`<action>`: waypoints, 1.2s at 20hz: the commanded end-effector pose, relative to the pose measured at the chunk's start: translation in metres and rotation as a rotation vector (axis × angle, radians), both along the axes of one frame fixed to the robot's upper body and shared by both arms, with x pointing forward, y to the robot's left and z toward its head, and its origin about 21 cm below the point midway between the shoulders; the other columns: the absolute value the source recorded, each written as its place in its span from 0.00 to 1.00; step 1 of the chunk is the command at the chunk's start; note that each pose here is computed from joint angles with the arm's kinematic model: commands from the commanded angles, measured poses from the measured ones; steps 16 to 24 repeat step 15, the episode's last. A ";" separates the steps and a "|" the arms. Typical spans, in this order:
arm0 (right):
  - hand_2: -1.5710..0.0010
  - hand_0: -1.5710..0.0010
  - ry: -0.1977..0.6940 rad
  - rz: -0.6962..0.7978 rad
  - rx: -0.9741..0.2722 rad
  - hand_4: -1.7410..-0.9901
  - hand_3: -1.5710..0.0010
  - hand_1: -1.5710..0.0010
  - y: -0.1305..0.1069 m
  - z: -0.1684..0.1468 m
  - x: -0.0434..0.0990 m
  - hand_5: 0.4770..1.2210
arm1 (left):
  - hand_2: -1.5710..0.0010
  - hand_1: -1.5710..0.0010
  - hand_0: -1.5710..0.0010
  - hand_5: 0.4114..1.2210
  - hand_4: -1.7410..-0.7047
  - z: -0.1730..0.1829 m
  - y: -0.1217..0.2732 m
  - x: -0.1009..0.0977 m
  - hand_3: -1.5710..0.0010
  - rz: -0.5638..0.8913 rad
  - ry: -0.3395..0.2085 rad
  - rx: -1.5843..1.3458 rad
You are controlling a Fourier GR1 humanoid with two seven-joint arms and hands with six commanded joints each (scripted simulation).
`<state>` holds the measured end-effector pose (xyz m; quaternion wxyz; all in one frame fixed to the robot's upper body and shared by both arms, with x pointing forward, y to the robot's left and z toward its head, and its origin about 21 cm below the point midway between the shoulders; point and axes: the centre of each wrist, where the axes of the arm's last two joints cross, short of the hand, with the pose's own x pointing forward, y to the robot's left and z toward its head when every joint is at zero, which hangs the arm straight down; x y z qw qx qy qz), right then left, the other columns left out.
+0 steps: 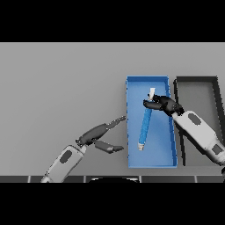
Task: Pick up the blue pipe and place it into the blue bin.
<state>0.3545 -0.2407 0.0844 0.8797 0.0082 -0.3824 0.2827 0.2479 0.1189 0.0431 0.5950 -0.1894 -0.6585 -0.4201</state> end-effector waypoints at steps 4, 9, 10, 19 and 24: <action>0.98 0.97 -0.021 -0.013 -0.040 0.82 0.98 0.97 0.000 -0.007 0.003 0.32 | 1.00 1.00 1.00 0.06 0.80 -0.004 0.001 -0.001 1.00 0.008 0.018 0.007; 0.99 0.99 -0.039 -0.013 -0.011 0.82 0.99 0.99 -0.008 -0.002 0.003 0.27 | 1.00 1.00 1.00 0.07 0.79 -0.005 0.003 0.000 1.00 0.011 0.020 -0.002; 0.99 0.99 -0.037 -0.011 -0.009 0.81 0.99 0.99 -0.009 -0.002 0.005 0.27 | 1.00 1.00 1.00 0.07 0.79 -0.005 -0.001 0.001 1.00 0.010 0.025 0.006; 0.99 0.99 -0.025 0.012 0.011 0.82 1.00 0.99 -0.008 -0.008 0.003 0.27 | 1.00 1.00 1.00 0.07 0.79 -0.010 0.005 0.008 1.00 0.018 0.038 0.014; 0.99 0.99 -0.025 0.012 0.011 0.82 1.00 0.99 -0.008 -0.008 0.003 0.27 | 1.00 1.00 1.00 0.07 0.79 -0.010 0.005 0.008 1.00 0.018 0.038 0.014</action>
